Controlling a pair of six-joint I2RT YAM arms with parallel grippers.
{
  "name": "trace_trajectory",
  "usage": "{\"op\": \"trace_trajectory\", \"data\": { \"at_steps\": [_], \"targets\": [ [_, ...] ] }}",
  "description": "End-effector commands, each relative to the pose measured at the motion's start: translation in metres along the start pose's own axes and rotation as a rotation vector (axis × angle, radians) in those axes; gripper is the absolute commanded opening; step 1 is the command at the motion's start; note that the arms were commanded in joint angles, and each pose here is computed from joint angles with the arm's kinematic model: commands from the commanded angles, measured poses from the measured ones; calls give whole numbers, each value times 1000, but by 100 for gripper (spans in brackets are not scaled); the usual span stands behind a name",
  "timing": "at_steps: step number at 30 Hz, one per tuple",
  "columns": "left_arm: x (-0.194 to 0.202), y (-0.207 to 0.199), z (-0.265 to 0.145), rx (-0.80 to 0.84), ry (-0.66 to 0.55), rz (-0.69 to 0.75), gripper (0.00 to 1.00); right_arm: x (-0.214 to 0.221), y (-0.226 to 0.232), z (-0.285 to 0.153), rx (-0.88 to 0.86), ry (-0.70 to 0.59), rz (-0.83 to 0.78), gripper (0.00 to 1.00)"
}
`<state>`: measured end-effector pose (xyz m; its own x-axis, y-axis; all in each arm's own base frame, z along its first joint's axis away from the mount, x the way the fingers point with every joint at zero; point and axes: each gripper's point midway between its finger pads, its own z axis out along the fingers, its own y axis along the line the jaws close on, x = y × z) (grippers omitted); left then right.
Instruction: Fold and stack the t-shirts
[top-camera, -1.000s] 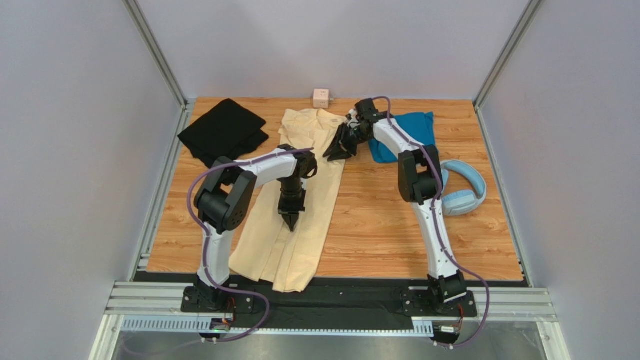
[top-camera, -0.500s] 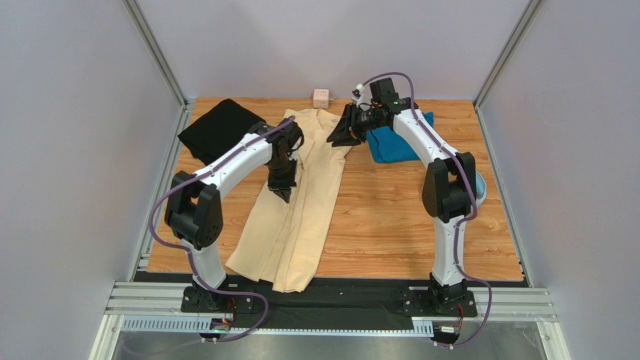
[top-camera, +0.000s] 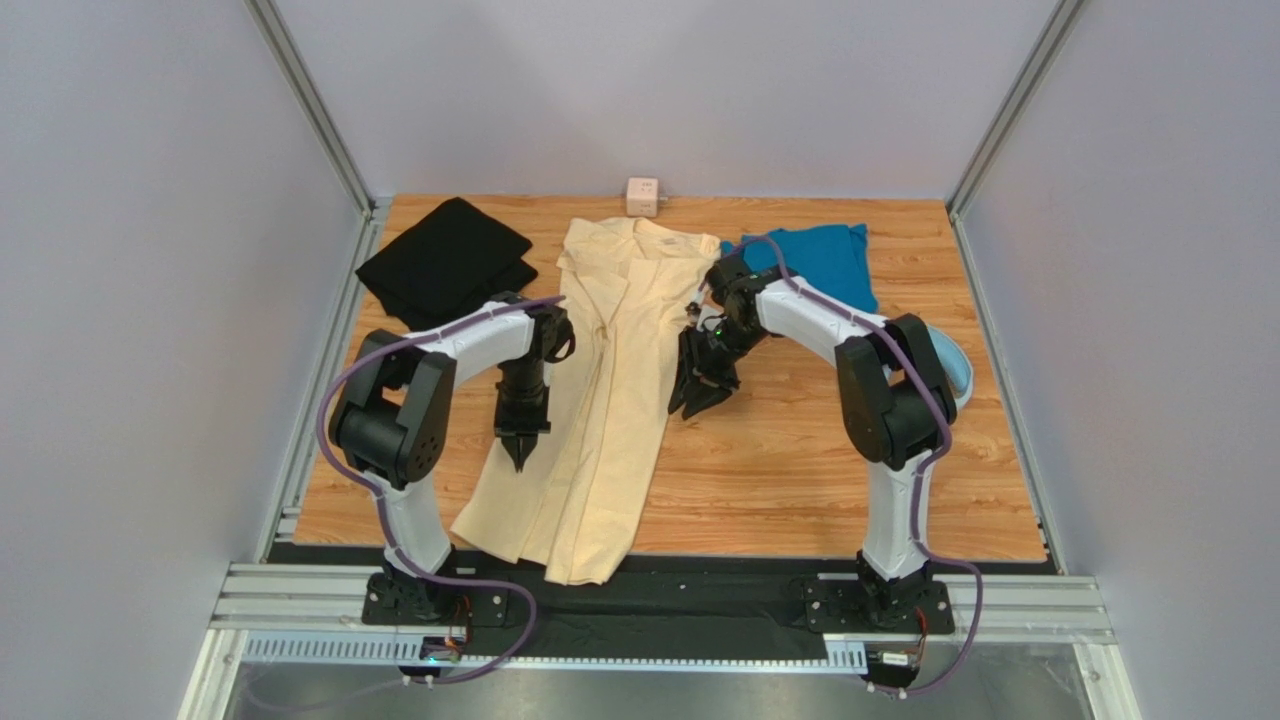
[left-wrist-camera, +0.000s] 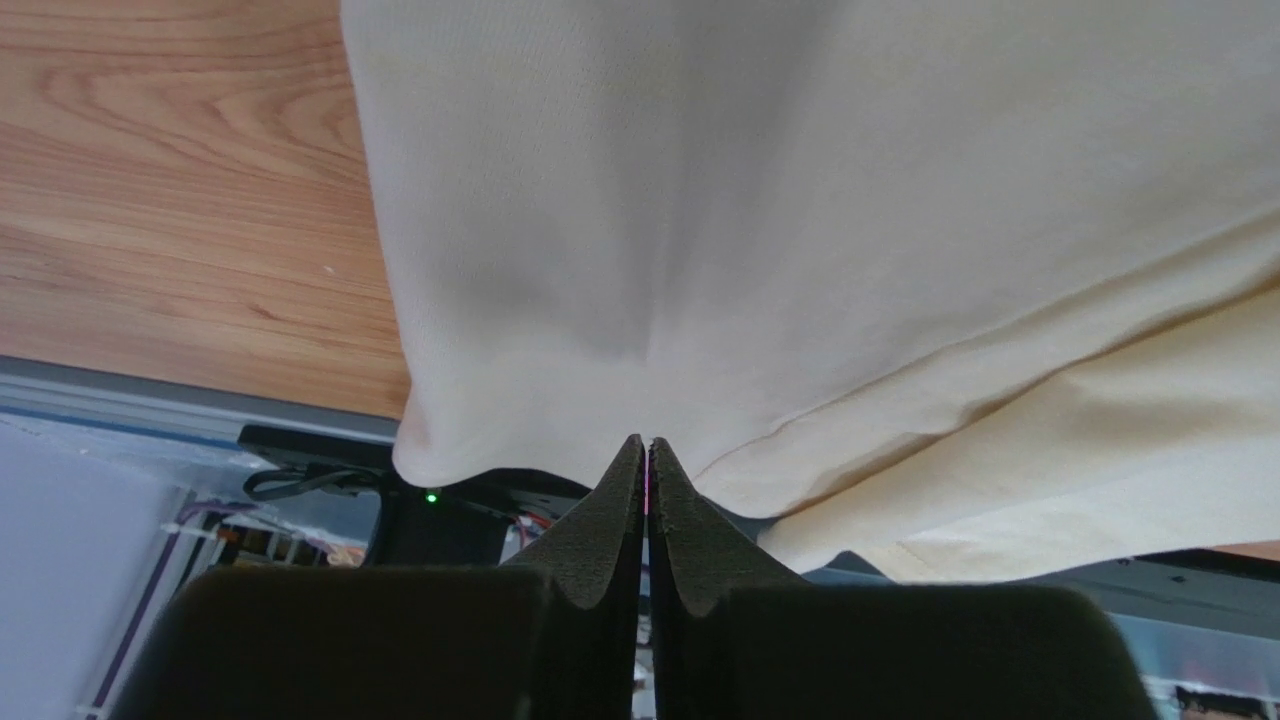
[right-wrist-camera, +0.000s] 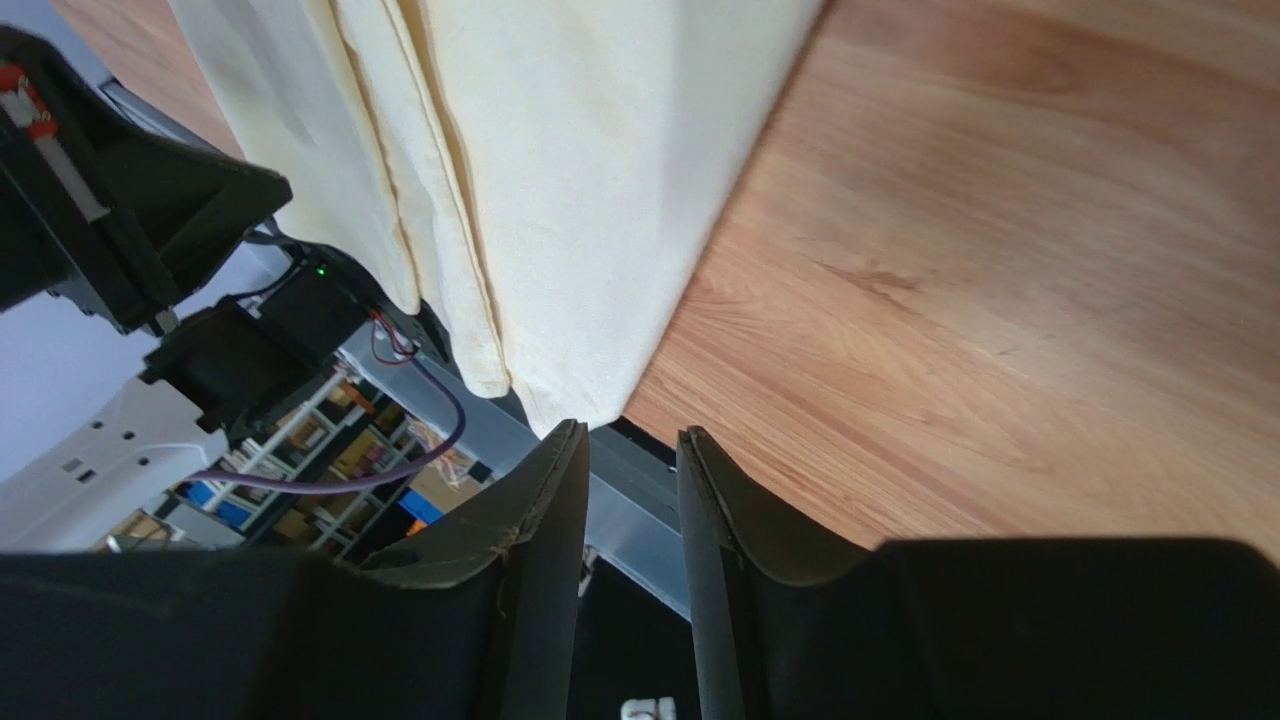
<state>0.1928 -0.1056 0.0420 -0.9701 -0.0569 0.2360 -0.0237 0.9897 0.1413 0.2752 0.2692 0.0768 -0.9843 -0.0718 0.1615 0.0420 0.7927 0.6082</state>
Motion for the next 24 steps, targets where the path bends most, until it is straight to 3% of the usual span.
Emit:
{"op": "trace_trajectory", "data": {
  "at_steps": [1, 12, 24],
  "targets": [
    [7, -3, 9, 22, 28, 7, 7, 10, 15, 22, 29, 26, -93, 34],
    [37, -10, 36, 81, 107, 19, 6, -4, 23, 66, 81, 56, -71, 34],
    [48, -57, 47, 133, 170, 141, 6, -29, -9, 65, 254, 43, -21, 31]
  ]
}}
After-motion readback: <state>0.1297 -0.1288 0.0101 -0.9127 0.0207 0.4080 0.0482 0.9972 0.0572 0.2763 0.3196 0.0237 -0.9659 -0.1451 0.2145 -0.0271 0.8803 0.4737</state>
